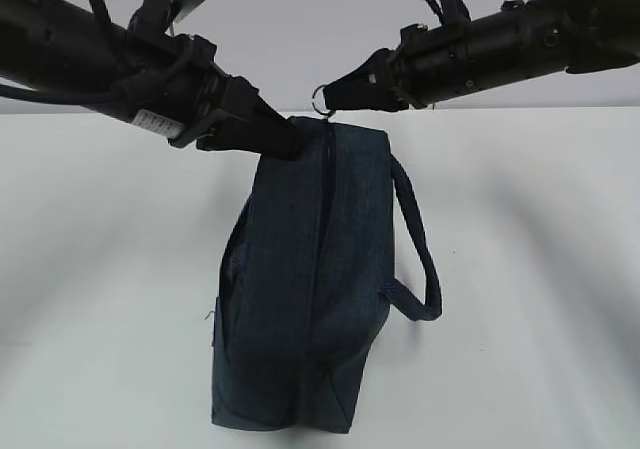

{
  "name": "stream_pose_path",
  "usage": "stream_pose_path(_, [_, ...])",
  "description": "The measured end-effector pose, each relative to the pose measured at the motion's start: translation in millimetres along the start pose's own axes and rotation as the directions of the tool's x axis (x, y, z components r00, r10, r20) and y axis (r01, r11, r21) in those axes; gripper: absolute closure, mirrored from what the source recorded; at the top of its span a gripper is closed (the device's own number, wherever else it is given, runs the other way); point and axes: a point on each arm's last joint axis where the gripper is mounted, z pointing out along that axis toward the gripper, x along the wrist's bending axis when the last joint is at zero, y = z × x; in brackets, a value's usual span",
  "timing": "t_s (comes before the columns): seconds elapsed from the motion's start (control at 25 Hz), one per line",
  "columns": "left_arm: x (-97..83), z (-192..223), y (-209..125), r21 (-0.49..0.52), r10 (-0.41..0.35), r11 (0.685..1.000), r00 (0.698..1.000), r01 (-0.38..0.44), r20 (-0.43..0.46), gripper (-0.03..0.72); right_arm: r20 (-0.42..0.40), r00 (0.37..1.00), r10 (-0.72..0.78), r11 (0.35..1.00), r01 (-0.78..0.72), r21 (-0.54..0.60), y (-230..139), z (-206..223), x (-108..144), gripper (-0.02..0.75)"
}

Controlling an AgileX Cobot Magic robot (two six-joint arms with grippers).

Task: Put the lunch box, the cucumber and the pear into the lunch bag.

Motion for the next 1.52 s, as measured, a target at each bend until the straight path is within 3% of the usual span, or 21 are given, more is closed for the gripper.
stream_pose_path(0.56, [-6.5,-6,2,-0.008,0.062,0.998,0.998,-0.062,0.009,0.664,-0.051,0.994,0.092,0.991,-0.087,0.098,-24,14,-35,0.738])
stream_pose_path(0.92, [-4.1,-6,6,-0.042,0.080,0.996,0.997,-0.080,-0.018,0.664,-0.014,0.987,0.157,0.981,-0.155,0.114,-39,24,-52,0.738])
stream_pose_path(1.4, [0.0,-8,13,-0.082,0.093,0.992,0.993,-0.100,-0.078,0.664,0.042,0.980,0.193,0.977,-0.196,0.086,-36,24,-57,0.735])
stream_pose_path(1.52, [0.1,-7,13,-0.084,0.092,0.992,0.993,-0.098,-0.076,0.664,0.034,0.983,0.182,0.981,-0.184,0.066,-30,23,-58,0.673])
